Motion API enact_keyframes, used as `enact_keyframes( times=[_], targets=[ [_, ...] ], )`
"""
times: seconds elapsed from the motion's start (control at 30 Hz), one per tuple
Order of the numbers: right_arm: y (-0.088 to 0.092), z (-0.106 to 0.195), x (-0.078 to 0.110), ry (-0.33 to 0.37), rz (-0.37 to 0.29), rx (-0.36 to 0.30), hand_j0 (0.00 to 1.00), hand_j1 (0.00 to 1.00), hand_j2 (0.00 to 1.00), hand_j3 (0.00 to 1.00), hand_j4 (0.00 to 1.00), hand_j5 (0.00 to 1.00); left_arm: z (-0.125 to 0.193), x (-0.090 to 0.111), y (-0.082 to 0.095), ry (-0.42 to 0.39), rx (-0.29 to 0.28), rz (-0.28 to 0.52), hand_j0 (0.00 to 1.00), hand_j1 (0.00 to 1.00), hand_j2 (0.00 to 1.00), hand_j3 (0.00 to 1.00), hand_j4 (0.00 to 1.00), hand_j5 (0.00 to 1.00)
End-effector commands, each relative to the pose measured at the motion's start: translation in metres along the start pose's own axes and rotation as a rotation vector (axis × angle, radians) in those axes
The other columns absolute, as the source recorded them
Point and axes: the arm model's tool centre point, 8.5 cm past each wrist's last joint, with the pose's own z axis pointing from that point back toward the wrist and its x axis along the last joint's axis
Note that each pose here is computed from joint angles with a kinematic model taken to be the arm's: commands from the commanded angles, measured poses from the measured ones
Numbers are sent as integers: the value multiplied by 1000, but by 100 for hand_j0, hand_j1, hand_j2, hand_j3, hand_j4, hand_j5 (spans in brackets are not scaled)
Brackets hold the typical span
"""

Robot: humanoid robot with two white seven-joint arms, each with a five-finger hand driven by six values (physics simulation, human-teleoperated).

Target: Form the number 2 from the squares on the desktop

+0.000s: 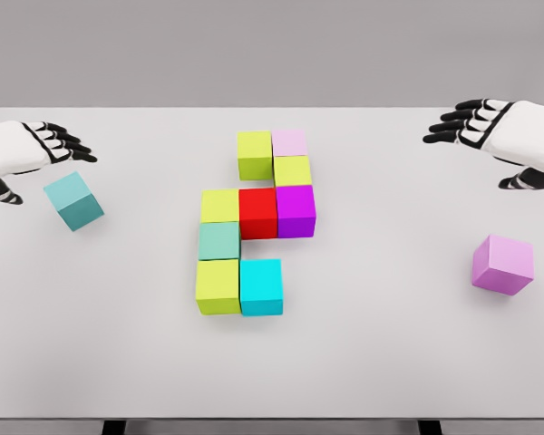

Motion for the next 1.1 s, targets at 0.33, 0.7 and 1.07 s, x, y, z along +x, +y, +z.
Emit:
enact_keyframes(
  times=[0.33, 0.7, 1.07],
  targets=[
    [-10, 32, -30, 114, -10, -1, 100, 100, 100, 100, 100, 100, -35, 4, -20, -11, -32, -7, 100, 100, 100, 100, 100, 100],
    [17, 35, -25, 104, -36, 99, 100, 100, 100, 100, 100, 100, -38, -3, -43, 16, -86, 11, 100, 100, 100, 100, 100, 100],
    [45, 30, -13, 79, 12, 263, 100, 100, 100, 100, 100, 100, -45, -11, -53, 42, -98, 31, 100, 100, 100, 100, 100, 100]
  ],
)
